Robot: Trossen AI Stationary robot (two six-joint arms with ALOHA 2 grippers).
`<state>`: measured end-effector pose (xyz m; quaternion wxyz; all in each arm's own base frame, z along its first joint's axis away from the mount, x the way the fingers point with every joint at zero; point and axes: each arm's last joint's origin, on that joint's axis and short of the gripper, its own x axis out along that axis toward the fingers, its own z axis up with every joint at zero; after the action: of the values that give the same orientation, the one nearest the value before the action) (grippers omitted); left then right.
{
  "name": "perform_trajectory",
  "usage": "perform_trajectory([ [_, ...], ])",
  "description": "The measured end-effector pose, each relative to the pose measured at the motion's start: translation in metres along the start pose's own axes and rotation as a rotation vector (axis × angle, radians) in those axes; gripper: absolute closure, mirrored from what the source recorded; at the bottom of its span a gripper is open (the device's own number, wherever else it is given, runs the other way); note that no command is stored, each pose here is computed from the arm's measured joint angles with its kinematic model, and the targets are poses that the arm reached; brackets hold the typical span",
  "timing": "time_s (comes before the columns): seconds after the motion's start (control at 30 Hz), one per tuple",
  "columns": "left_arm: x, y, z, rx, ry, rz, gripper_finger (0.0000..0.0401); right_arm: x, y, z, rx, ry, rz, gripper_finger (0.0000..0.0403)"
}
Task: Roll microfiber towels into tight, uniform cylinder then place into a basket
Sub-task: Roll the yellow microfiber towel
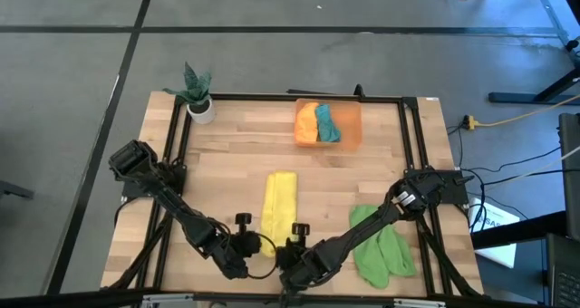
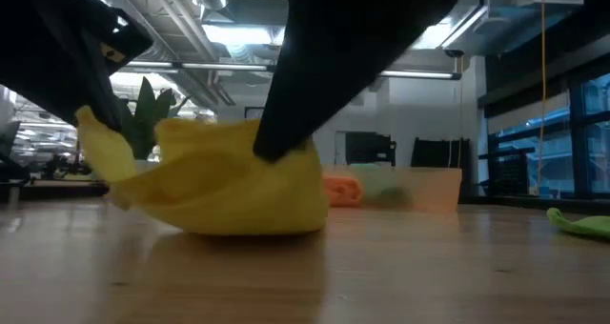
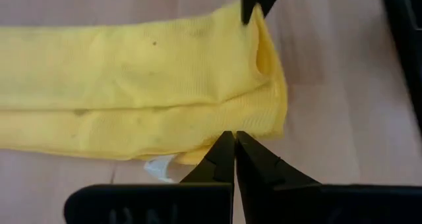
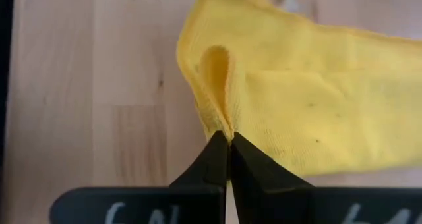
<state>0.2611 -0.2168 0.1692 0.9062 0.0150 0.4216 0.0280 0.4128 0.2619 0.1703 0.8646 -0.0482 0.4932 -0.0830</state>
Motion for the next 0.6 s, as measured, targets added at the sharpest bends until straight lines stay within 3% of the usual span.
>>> perform_trajectory([
  [0.27,0.001,0.005,-0.001,0.01,0.012,0.052,0.0401,-0.012,-0.013,0.006,0.109,-0.009,-0.048,0.0393],
  [0.6,0.01,0.024,0.003,-0.089,0.056,0.126,0.0401,0.002,-0.041,0.018,0.203,0.028,-0.082,0.0393],
])
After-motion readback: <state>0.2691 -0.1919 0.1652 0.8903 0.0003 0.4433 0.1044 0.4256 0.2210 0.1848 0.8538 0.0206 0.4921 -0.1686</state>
